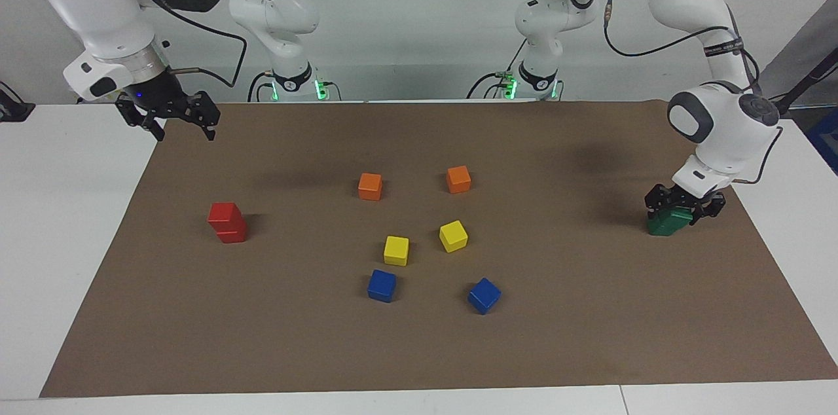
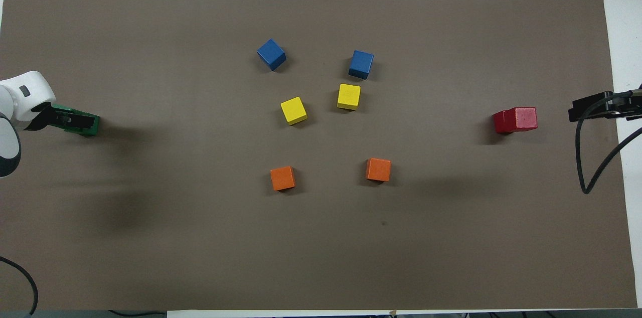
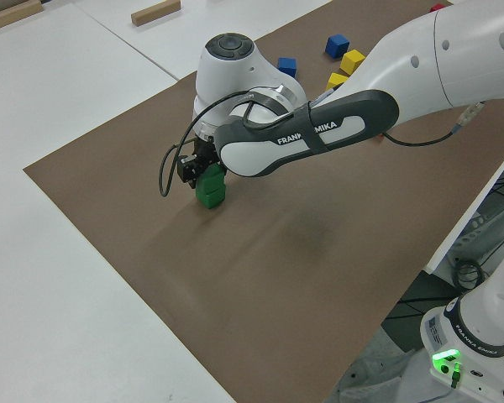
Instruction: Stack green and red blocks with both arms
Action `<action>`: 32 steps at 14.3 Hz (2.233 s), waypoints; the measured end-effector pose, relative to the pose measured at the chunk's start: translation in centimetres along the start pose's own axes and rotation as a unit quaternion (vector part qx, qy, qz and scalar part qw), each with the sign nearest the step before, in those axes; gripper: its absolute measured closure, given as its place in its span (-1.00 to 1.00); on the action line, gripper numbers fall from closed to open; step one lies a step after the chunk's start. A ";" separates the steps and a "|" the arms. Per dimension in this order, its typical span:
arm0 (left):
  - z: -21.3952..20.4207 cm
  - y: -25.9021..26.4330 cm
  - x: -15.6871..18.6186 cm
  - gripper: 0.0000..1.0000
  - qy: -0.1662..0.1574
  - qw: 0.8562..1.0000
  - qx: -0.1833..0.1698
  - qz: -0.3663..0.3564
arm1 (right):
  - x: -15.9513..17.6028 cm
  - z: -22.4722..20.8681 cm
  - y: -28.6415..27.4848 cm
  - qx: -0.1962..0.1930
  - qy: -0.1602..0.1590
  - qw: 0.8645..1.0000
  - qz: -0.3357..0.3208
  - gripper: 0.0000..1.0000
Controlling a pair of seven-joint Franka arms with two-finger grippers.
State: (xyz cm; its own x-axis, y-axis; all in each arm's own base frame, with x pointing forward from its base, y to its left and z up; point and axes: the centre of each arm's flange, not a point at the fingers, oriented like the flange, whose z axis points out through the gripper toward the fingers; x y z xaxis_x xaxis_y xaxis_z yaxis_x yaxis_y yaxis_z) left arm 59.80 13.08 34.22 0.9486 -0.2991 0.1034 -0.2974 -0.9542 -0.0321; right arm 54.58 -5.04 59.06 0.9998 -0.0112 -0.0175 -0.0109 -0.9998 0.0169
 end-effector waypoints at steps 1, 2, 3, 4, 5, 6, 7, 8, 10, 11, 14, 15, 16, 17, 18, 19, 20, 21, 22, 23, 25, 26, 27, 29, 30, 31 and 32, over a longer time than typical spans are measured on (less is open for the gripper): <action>-0.7 -0.1 0.3 -1.00 -0.004 1.000 -0.003 0.000 | 0.1 0.0 0.1 0.000 0.000 1.000 0.000 -1.00; -1.7 -0.3 0.8 -1.00 -0.009 1.000 -0.007 0.001 | 0.2 0.0 0.0 0.001 -0.001 1.000 0.000 -1.00; -3.3 -0.6 1.5 -1.00 -0.014 1.000 -0.011 0.001 | 0.3 0.1 0.0 0.001 -0.002 1.000 0.000 -1.00; -5.0 -0.8 2.1 -1.00 -0.017 1.000 -0.013 0.002 | 0.3 0.2 0.0 0.001 -0.003 1.000 0.000 -1.00; -6.9 -1.0 2.8 -1.00 -0.017 1.000 -0.015 -0.002 | 0.3 0.2 0.0 0.001 -0.004 1.000 -0.001 -1.00; -9.1 -0.9 3.5 -1.00 -0.015 1.000 -0.015 -0.011 | 0.3 0.2 -0.1 0.001 -0.005 1.000 -0.002 -1.00; -11.2 -0.4 4.1 -1.00 -0.013 0.999 -0.015 -0.027 | 0.3 0.0 -0.3 0.001 -0.005 1.000 -0.003 -1.00; -13.4 0.5 4.8 -1.00 -0.011 0.998 -0.015 -0.054 | 0.3 -0.2 -0.7 0.002 -0.007 1.000 -0.007 -1.00; -17.4 2.9 5.8 -1.00 -0.009 0.993 -0.015 -0.117 | 0.3 -0.9 -2.5 0.002 -0.004 1.000 -0.023 -1.00; -19.1 4.5 6.0 -1.00 -0.008 0.990 -0.015 -0.140 | 0.4 -1.4 -3.6 0.001 0.001 0.999 -0.033 -1.00; -23.6 7.4 4.7 -1.00 -0.019 0.986 -0.018 -0.163 | 0.4 -2.2 -5.5 0.001 0.008 0.999 -0.048 -1.00; -24.8 7.8 3.9 -1.00 -0.025 0.986 -0.019 -0.164 | 0.4 -2.4 -5.8 0.004 0.007 0.999 -0.050 -1.00; -25.7 8.1 3.2 -1.00 -0.032 0.986 -0.021 -0.164 | 0.3 -2.4 -6.4 0.014 0.004 0.998 -0.054 -1.00; -26.4 8.3 2.7 -1.00 -0.038 0.986 -0.022 -0.163 | 0.1 -2.6 -7.4 0.029 0.002 0.998 -0.060 -1.00; -26.7 8.6 2.3 -1.00 -0.046 0.985 -0.024 -0.162 | -0.1 -2.8 -8.7 0.042 0.000 0.997 -0.069 -1.00; -26.6 8.7 2.1 -1.00 -0.055 0.985 -0.026 -0.162 | -0.2 -3.1 -9.9 0.044 0.002 0.996 -0.077 -1.00; -26.4 9.0 1.9 -1.00 -0.066 0.984 -0.028 -0.160 | -0.4 -3.3 -11.2 0.044 0.003 0.996 -0.080 -1.00; -26.3 9.3 1.8 -1.00 -0.075 0.984 -0.031 -0.158 | -0.5 -3.3 -12.1 0.039 0.003 0.996 -0.078 -1.00; -26.2 9.8 1.7 -1.00 -0.085 0.984 -0.033 -0.153 | -0.6 -3.3 -12.3 0.028 0.003 0.997 -0.069 -1.00; -26.3 10.4 1.7 -1.00 -0.090 0.984 -0.034 -0.150 | -0.5 -3.3 -11.6 0.020 0.004 0.998 -0.057 -1.00; -26.8 11.2 1.7 -1.00 -0.087 0.984 -0.033 -0.149 | -0.2 -3.2 -8.7 0.017 0.003 0.999 -0.030 -1.00; -27.2 11.6 1.7 -1.00 -0.084 0.985 -0.032 -0.148 | -0.1 -3.2 -7.5 0.017 0.003 1.000 -0.019 -1.00; -27.6 11.9 1.7 -1.00 -0.081 0.985 -0.031 -0.146 | 0.0 -3.1 -6.6 0.017 0.002 1.000 -0.012 -1.00; -28.5 12.4 1.4 -1.00 -0.073 0.986 -0.029 -0.144 | 0.1 -2.8 -5.7 0.017 -0.001 1.000 -0.003 -1.00; -28.8 12.5 1.1 -1.00 -0.072 0.986 -0.029 -0.145 | 0.2 -2.6 -5.3 0.017 -0.002 1.000 0.001 -1.00; -28.7 12.6 0.8 -1.00 -0.073 0.986 -0.028 -0.145 | 0.3 -2.5 -4.8 0.017 -0.003 1.000 0.005 -1.00; -28.3 12.7 0.5 -1.00 -0.077 0.986 -0.029 -0.145 | 0.3 -2.5 -4.4 0.016 -0.003 1.000 0.009 -1.00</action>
State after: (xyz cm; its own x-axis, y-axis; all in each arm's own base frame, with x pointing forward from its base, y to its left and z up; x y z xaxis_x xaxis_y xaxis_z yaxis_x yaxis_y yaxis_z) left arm 53.43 0.78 62.05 0.9985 -0.0142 -0.0520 -0.0124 -0.9994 0.0336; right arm 54.97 -0.64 61.46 0.9993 -0.0294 -0.0236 -0.0298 -0.9994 -0.0151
